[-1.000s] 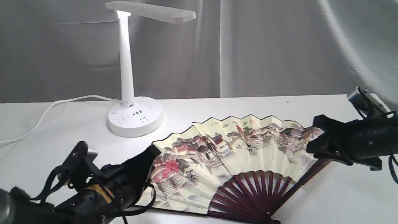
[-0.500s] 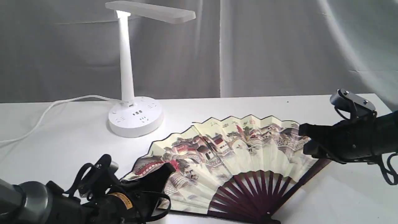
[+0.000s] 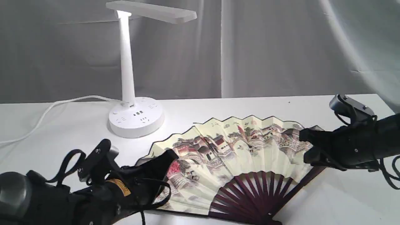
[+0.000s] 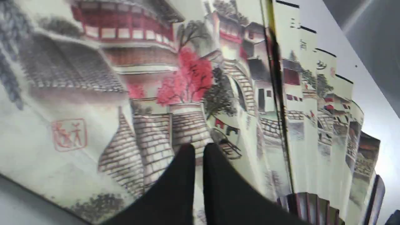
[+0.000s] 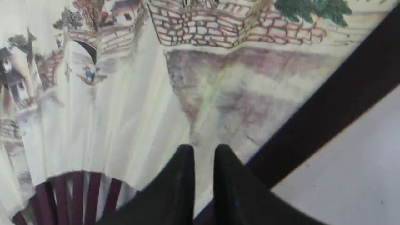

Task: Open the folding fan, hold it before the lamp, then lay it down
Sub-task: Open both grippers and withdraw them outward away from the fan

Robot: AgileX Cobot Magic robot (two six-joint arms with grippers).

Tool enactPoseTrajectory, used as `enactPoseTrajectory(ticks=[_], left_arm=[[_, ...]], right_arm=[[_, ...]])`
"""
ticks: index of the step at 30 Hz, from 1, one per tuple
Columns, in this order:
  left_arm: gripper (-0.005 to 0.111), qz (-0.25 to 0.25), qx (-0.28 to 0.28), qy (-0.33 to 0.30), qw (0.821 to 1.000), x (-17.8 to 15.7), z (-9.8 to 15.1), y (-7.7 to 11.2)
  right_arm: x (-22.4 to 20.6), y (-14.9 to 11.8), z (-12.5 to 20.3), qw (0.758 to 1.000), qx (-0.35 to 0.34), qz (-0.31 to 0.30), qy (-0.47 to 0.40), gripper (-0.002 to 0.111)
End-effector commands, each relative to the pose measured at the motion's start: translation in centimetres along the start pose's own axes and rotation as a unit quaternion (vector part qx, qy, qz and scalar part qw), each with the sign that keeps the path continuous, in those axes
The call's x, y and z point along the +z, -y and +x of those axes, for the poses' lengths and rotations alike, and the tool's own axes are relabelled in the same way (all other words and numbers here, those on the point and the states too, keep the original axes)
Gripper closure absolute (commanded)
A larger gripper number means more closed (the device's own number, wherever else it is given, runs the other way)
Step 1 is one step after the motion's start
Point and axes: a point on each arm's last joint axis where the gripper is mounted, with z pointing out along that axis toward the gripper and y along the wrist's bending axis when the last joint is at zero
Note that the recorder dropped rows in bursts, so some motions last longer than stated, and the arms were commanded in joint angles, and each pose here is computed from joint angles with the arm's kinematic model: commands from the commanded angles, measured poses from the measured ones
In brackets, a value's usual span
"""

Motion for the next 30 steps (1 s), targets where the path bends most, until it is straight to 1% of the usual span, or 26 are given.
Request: enactPoseTrajectory(ticks=[1, 2, 4, 7, 9, 10, 12, 15, 18, 20, 24, 27, 30], left_arm=[[0.102, -0.006, 0.065, -0.026, 0.998, -1.0, -1.4, 1.3], [0.102, -0.018, 0.084, -0.041, 0.995, -1.3, -2.0, 1.4], [0.102, -0.033, 0.107, -0.059, 0.992, -1.7, -3.1, 1.7], [0.102, -0.067, 0.152, -0.084, 0.983, -2.8, -4.9, 1.8], [0.102, -0.092, 0.197, -0.096, 0.971, -3.8, -6.1, 2.0], [0.102, -0.097, 0.21, -0.096, 0.968, -4.2, -6.5, 2.2], [0.102, -0.126, 0.254, -0.104, 0.953, -5.3, -7.5, 2.1], [0.102, -0.154, 0.281, -0.11, 0.941, -6.7, -8.8, 2.2], [0.102, -0.183, 0.315, -0.128, 0.922, -8.0, -10.0, 1.6], [0.102, -0.205, 0.314, -0.135, 0.917, -8.6, -11.1, 0.7], [0.102, -0.268, 0.273, -0.162, 0.91, -9.7, -12.9, -1.7], [0.102, -0.293, 0.28, -0.189, 0.894, -10.4, -13.8, -3.1], [0.102, -0.303, 0.301, -0.215, 0.878, -10.8, -14.0, -3.7]], right_arm=[[-0.8, -0.1, 0.3, 0.999, -0.022, 0.021, -0.03, 0.104], [-1.3, -0.1, 0.2, 0.999, -0.028, 0.028, -0.031, 0.108], [-2.5, -0.5, 0.0, 0.997, -0.052, 0.041, -0.034, 0.108], [-4.3, -1.4, -0.3, 0.997, -0.058, 0.047, -0.026, 0.108], [-5.3, -1.8, -0.4, 0.996, -0.064, 0.05, -0.026, 0.108], [-5.8, -1.9, -0.3, 0.996, -0.068, 0.054, -0.031, 0.108], [-6.4, -2.0, -0.1, 0.995, -0.064, 0.065, -0.045, 0.108], [-7.4, -1.8, 0.4, 0.99, -0.073, 0.099, -0.077, 0.108], [-8.4, -1.3, 0.9, 0.982, -0.07, 0.141, -0.102, 0.108], [-9.2, -1.1, 1.0, 0.976, -0.08, 0.167, -0.112, 0.108], [-10.7, -1.4, 1.2, 0.971, -0.088, 0.188, -0.121, 0.108], [-11.8, -1.9, 1.3, 0.971, -0.091, 0.187, -0.115, 0.108], [-12.7, -2.3, 1.3, 0.971, -0.094, 0.188, -0.111, 0.108]])
